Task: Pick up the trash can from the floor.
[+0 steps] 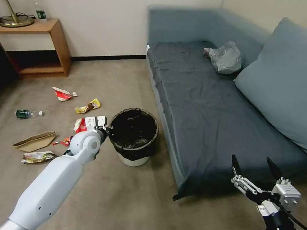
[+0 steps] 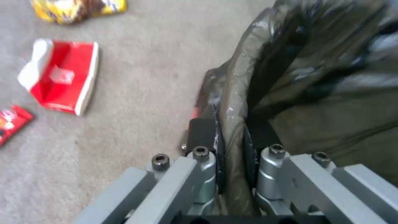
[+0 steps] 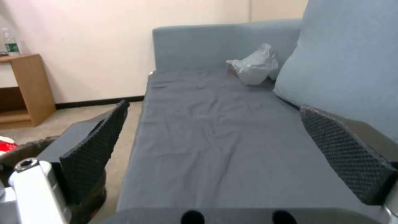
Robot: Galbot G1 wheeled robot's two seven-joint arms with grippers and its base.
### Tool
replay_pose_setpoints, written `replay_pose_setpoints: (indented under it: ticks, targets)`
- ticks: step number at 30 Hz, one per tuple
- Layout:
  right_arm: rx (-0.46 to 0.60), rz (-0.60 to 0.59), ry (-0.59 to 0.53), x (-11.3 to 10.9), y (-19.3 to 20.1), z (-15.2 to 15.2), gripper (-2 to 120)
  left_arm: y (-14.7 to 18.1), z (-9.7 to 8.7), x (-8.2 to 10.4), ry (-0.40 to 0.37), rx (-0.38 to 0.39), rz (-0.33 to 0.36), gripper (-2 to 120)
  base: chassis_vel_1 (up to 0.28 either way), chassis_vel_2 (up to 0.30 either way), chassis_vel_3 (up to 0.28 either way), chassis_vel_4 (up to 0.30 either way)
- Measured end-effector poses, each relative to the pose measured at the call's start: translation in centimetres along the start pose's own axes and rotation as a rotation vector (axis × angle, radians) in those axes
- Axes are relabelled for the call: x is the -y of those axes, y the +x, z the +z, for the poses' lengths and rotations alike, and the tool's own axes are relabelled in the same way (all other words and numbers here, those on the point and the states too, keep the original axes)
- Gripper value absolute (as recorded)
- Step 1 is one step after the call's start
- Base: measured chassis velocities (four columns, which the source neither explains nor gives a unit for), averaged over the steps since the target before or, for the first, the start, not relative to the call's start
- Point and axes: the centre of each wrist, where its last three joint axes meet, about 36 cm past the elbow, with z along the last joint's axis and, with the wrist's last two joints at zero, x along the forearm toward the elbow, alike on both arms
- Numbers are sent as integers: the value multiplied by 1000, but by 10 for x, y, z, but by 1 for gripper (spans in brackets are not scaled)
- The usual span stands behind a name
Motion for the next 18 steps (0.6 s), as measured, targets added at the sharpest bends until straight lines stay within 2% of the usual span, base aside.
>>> replay_pose_setpoints:
  ticks: [4, 6, 7, 9, 10, 12, 18]
  targets:
    - [1, 0, 1, 0, 0, -1, 100, 16, -9, -3, 3, 36, 12, 6, 0, 0, 0, 0]
    - [3, -1, 3, 0, 0, -2, 100, 41, -21, -6, 8, 82, 35, 6, 0, 0, 0, 0]
    - [3, -1, 3, 0, 0, -2, 100, 41, -21, -6, 8, 82, 35, 6, 0, 0, 0, 0]
    - [4, -1, 3, 0, 0, -2, 100, 62, -27, -8, 5, 115, 53, 6, 0, 0, 0, 0]
    - [4, -1, 3, 0, 0, -2, 100, 62, -27, -8, 5, 115, 53, 6, 0, 0, 0, 0]
    - [7, -5, 3, -1, 0, -3, 100, 88, -31, -12, 1, 149, 72, 6, 0, 0, 0, 0]
    - [10, -15, 3, -4, -1, -5, 100, 120, -30, -17, -12, 173, 93, 6, 0, 0, 0, 0]
